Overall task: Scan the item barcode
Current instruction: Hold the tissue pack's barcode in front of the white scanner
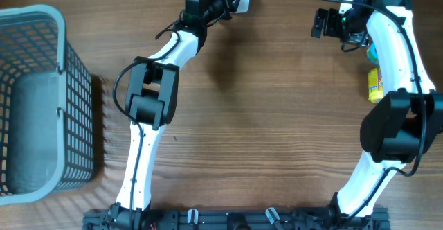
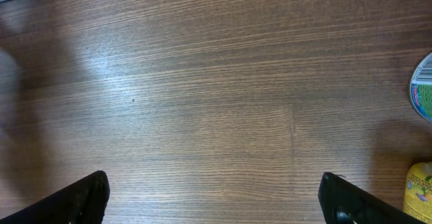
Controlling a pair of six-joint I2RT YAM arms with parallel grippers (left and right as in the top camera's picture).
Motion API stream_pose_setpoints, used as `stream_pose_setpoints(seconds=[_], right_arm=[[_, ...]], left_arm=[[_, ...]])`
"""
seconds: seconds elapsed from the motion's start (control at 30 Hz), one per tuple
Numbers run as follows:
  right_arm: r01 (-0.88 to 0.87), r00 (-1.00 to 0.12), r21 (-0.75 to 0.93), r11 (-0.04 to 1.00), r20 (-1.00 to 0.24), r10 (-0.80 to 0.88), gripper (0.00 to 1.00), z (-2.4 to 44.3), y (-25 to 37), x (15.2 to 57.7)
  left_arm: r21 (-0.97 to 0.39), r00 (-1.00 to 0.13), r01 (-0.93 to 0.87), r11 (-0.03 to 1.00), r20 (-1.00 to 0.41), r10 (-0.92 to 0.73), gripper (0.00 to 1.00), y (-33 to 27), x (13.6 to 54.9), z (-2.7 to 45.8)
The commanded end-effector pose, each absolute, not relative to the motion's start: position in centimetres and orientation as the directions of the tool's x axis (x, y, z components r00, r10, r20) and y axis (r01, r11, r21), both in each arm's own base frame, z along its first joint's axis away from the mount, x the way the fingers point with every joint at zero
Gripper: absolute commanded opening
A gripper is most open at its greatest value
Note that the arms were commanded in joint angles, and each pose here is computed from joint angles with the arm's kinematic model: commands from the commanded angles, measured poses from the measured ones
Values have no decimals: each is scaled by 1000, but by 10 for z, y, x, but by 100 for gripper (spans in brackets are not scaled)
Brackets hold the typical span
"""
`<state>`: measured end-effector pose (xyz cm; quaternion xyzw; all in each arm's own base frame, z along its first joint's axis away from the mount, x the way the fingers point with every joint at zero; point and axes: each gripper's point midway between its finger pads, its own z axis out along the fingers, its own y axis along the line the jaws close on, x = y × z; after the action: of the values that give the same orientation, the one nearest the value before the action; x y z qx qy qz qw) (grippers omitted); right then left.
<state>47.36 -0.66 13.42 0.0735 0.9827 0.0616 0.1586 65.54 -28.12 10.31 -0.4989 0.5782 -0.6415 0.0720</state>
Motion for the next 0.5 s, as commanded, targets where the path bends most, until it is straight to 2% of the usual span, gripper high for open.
stream_pose_setpoints(seconds=[0.0, 0.07, 0.2, 0.33, 0.37, 0.47], right_arm=[[146, -945, 163, 976, -268, 186, 100, 122, -5, 471], [146, -946, 163, 976, -267, 186, 100, 122, -5, 471], [144, -947, 162, 976, -264, 184, 100, 122, -4, 470], [134, -951, 159, 978, -258, 172, 100, 122, -4, 468], [122, -954, 154, 981, -254, 158, 100, 121, -4, 467], [124, -958, 157, 980, -237, 159, 100, 120, -3, 463]], left_arm=[[-782, -458, -487, -388, 607, -649, 43, -282, 661, 101], [-792, -475, -466, -395, 600, -644, 43, -282, 662, 108], [-832, -577, -385, -400, 555, -599, 45, -288, 658, 136], [-935, -761, -192, -298, 333, -557, 43, -302, 640, 167], [-962, -817, -134, -239, 244, -523, 46, -310, 629, 170], [-994, -907, 44, -98, 1, -420, 66, -324, 605, 168]])
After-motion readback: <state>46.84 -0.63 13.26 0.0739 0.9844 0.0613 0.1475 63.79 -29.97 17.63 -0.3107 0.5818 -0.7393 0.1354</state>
